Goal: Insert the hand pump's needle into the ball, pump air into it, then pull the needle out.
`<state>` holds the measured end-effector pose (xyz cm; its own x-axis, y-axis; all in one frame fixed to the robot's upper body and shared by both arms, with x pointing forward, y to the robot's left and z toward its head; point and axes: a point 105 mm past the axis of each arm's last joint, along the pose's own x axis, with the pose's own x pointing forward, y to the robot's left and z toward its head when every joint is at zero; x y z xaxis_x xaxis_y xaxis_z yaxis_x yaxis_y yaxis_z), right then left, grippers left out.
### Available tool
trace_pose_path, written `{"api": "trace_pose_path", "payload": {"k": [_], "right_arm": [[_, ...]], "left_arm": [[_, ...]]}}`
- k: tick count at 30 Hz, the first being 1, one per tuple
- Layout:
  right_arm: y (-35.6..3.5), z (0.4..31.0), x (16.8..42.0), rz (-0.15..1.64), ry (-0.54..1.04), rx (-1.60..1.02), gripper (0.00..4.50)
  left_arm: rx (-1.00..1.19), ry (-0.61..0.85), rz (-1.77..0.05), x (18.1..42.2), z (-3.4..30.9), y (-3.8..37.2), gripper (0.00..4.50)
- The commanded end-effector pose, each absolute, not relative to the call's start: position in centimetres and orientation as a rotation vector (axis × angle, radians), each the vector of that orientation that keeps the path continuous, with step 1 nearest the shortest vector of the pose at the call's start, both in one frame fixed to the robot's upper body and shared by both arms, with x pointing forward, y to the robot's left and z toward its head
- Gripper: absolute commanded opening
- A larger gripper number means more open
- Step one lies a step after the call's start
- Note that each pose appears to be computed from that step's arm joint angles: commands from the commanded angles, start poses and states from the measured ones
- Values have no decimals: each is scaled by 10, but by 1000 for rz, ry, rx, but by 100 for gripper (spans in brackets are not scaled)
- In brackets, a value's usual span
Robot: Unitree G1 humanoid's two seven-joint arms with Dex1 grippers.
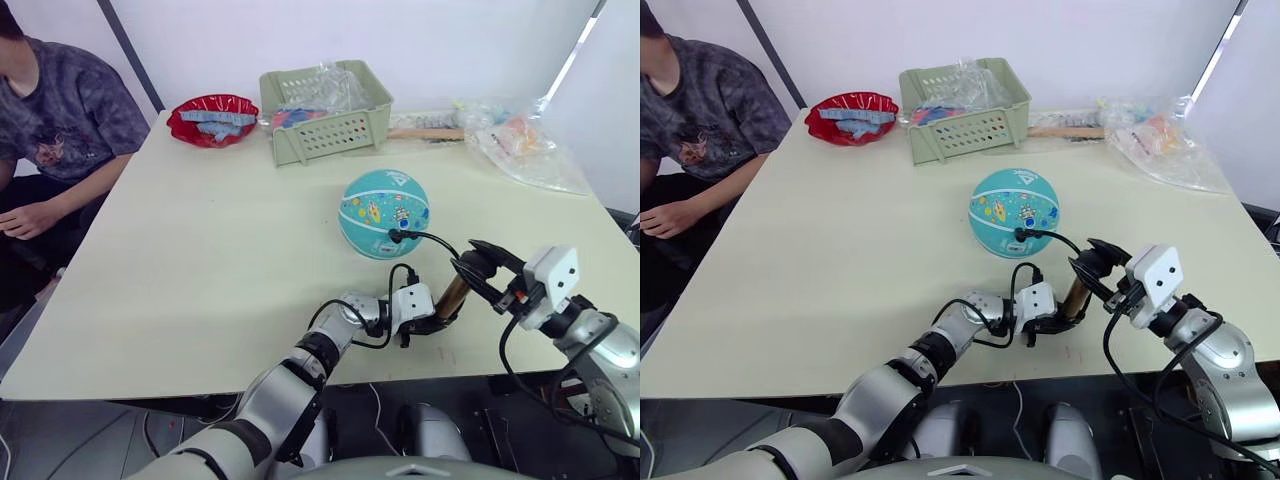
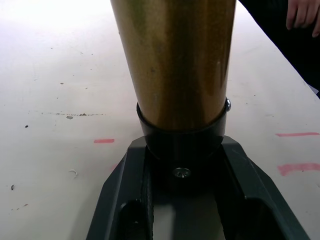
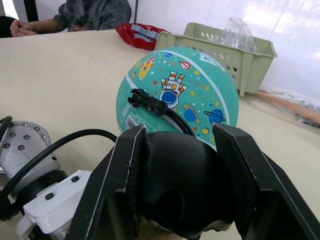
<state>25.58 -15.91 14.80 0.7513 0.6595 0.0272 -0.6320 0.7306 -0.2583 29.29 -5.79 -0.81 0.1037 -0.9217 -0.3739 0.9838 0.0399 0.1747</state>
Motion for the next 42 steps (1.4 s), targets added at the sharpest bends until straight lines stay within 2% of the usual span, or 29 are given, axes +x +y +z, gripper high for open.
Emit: {"api": "trace_pose_path", "payload": {"k": [1,7,11,15,23,31,39,42], "right_arm": [[-166,166,256,725,-127,-266,159],[-170,205,250,766,-177,-240,159],[-181,248,247,785,-250,-232,159],[-187,277,241,818,-293,-230,159],[-188,291,233,845,-322,-240,159],[-188,275,236,827,-311,-228,159],[-188,204,245,807,-130,-241,159],[-177,163,251,774,-41,-241,159]], "left_arm": [[467,350,-1491,275,-47,-40,113],[479,359,-1491,272,-51,-39,113],[499,359,-1479,273,-52,-39,113],[521,364,-1458,274,-56,-36,113],[549,353,-1439,276,-58,-34,113],[549,371,-1447,273,-61,-31,113],[545,379,-1453,273,-62,-30,113],[543,380,-1450,273,-62,-30,113]]}}
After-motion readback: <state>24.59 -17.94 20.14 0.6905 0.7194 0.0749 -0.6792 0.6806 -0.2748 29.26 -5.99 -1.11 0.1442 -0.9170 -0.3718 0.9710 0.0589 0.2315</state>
